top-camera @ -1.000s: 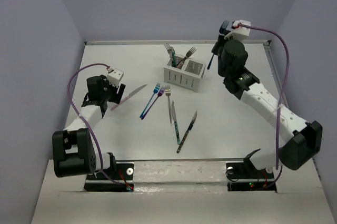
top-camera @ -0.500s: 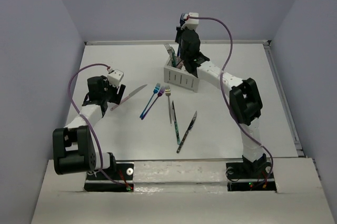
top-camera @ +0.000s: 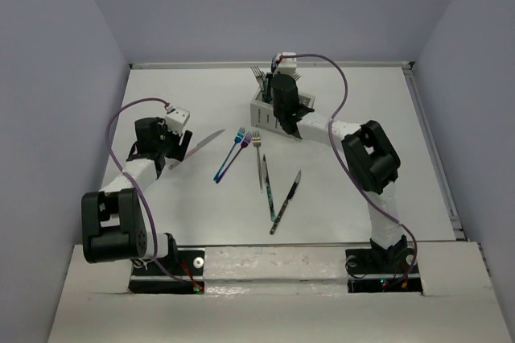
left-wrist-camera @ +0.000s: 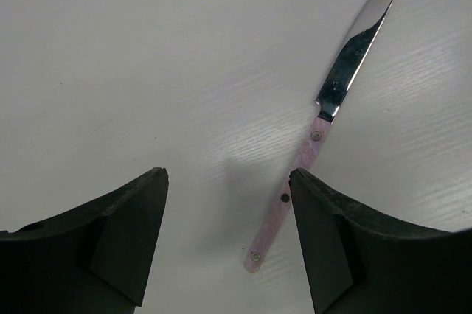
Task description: Sort the eating utensils into containers
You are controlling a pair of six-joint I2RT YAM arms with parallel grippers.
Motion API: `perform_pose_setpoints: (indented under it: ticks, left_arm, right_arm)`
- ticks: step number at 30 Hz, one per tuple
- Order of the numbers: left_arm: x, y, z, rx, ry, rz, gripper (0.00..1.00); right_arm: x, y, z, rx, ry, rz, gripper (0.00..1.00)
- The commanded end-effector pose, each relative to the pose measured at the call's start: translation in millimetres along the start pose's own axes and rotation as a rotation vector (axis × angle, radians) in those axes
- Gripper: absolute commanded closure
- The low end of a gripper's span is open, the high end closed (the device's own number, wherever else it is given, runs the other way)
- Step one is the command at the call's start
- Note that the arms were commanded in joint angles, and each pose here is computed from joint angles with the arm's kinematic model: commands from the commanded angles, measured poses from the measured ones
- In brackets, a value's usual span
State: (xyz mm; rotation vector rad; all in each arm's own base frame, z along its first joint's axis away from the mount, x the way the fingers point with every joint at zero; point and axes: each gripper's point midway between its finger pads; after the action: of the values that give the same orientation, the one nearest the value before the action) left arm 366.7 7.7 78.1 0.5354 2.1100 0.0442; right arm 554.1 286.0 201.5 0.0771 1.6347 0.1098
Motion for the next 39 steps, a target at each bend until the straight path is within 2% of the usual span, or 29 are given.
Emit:
perform_pose_setpoints:
  ticks: [1,3,6,8,9,10,11,12,16,21,24,25,28,31,32,35,36,37,39]
  left_arm:
    - [-15,12,0,-0.025,-0.041,0.033,0.20]
    - [-17,10,1,-0.008,-0.045,0.055,0.20]
    - [-13,5,5,0.050,-0.012,0.101,0.20]
    - [-22,1,8,0.106,-0.017,0.141,0.19]
    - [-23,-2,9,0.138,-0.011,0.152,0.18]
    - [-8,-12,13,0.197,0.053,0.133,0.18]
    - [-16,-12,15,0.225,0.054,0.139,0.18]
    - [1,-20,18,0.276,0.126,0.118,0.17]
    - [19,-30,22,0.355,0.236,0.135,0.18]
    - [29,-51,21,0.443,0.258,0.202,0.19]
    - [30,-57,23,0.479,0.292,0.193,0.23]
    - [40,-63,21,0.518,0.338,0.177,0.26]
    - [51,-62,23,0.507,0.381,0.173,0.28]
    - [64,-62,26,0.510,0.433,0.156,0.43]
    - [66,-63,27,0.517,0.446,0.151,0.53]
    - [63,-63,30,0.520,0.439,0.145,0.72]
    - [61,-63,30,0.517,0.434,0.138,0.90]
    - [59,-63,30,0.517,0.428,0.134,1.00]
    - [47,-61,29,0.500,0.392,0.124,1.00]
  right_arm:
    - [-37,4,-12,-0.033,-0.080,0.061,0.86]
    - [-40,9,-19,-0.058,-0.078,0.047,0.64]
    - [-54,13,-32,-0.096,-0.079,0.031,0.47]
    - [-68,11,-40,-0.106,-0.087,0.030,0.43]
    - [-71,11,-43,-0.115,-0.086,0.027,0.42]
    - [-72,11,-47,-0.128,-0.074,0.018,0.41]
    - [-83,9,-54,-0.134,-0.081,0.027,0.39]
    - [-85,9,-59,-0.147,-0.071,0.026,0.37]
    - [-101,8,-77,-0.194,-0.060,0.027,0.36]
    - [-108,4,-90,-0.204,-0.032,0.035,0.36]
    - [-104,-1,-97,-0.201,-0.010,0.047,0.36]
    - [-104,-2,-102,-0.209,0.001,0.049,0.36]
    - [-98,-6,-105,-0.204,0.019,0.049,0.36]
    - [-99,-10,-110,-0.199,0.020,0.055,0.36]
    - [-99,-11,-112,-0.199,0.022,0.056,0.36]
    - [-104,-14,-116,-0.197,0.014,0.063,0.36]
    - [-102,-15,-117,-0.192,0.017,0.061,0.36]
    - [-103,-17,-119,-0.191,0.015,0.062,0.36]
    - [-104,-20,-123,-0.189,0.017,0.073,0.36]
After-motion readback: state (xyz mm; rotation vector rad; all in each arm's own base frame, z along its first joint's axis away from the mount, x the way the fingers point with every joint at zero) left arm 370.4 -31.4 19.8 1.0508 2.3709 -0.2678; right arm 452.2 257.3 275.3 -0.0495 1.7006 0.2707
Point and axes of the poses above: each gripper's point midway between its finger pads, its own z axis out along the fingers, its own y axis along the line the jaws close on, x = y × z
